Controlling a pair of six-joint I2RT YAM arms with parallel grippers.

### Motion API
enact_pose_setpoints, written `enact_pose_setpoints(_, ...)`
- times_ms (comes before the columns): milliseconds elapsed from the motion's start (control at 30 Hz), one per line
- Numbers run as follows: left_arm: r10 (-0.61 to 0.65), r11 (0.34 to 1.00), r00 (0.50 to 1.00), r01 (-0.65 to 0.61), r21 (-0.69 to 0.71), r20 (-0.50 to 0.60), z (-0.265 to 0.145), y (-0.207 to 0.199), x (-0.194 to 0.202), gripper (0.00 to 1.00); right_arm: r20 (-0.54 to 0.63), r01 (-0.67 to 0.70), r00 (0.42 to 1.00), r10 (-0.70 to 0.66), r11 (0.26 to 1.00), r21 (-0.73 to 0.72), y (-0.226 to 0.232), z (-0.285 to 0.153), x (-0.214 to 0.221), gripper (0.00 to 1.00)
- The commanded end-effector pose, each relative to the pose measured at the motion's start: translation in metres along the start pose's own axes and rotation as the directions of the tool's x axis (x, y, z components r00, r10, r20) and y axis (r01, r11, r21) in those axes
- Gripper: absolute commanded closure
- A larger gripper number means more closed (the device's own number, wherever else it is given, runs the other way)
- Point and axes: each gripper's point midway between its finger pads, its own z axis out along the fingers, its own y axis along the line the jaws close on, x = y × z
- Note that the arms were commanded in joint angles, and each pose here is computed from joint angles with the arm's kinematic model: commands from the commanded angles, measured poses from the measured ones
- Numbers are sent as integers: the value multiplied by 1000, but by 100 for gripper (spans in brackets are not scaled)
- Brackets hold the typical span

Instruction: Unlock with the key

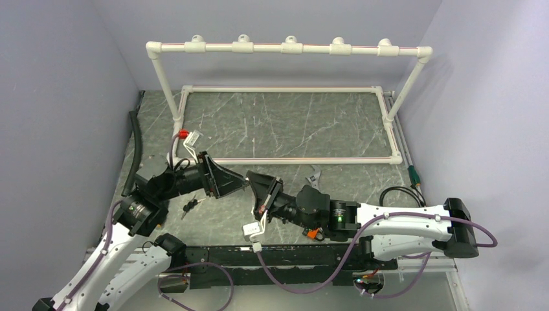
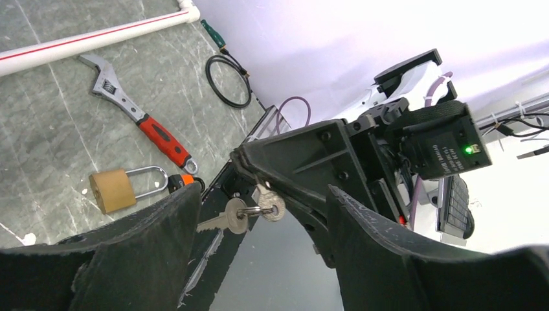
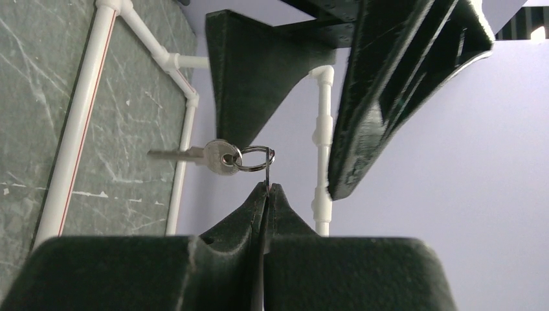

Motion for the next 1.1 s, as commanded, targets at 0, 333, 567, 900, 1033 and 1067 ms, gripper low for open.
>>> enact_pose_setpoints(0, 39, 994, 999, -41, 97, 20, 3, -14, -4, 24, 9, -18, 1000, 18, 996, 86, -23, -6, -2, 100)
enact_pose_setpoints(333, 44, 977, 999, -43, 209, -1, 0, -30, 2, 45, -14, -17, 1000, 19, 995, 98, -22, -3, 1, 100)
enact_pose_setpoints(567, 32, 976, 999, -27, 216, -19, -3, -30, 8, 61, -33, -15, 999, 19, 993, 115, -23, -1, 3, 100)
enact_pose_setpoints(900, 21, 981, 1000, -17, 194, -19, -3, -25, 11, 79, -41, -13, 999, 17, 993, 119, -22, -1, 4, 100)
enact_pose_setpoints(1033, 13, 983, 1000, -11, 184, -10, -3, -23, 9, 94, -41, -10, 999, 15, 993, 119, -22, -2, 4, 100)
enact_pose_setpoints(1067, 11, 984, 1000, -10, 179, -5, -3, -22, 9, 100, -41, -8, 999, 13, 993, 120, -22, -2, 4, 100)
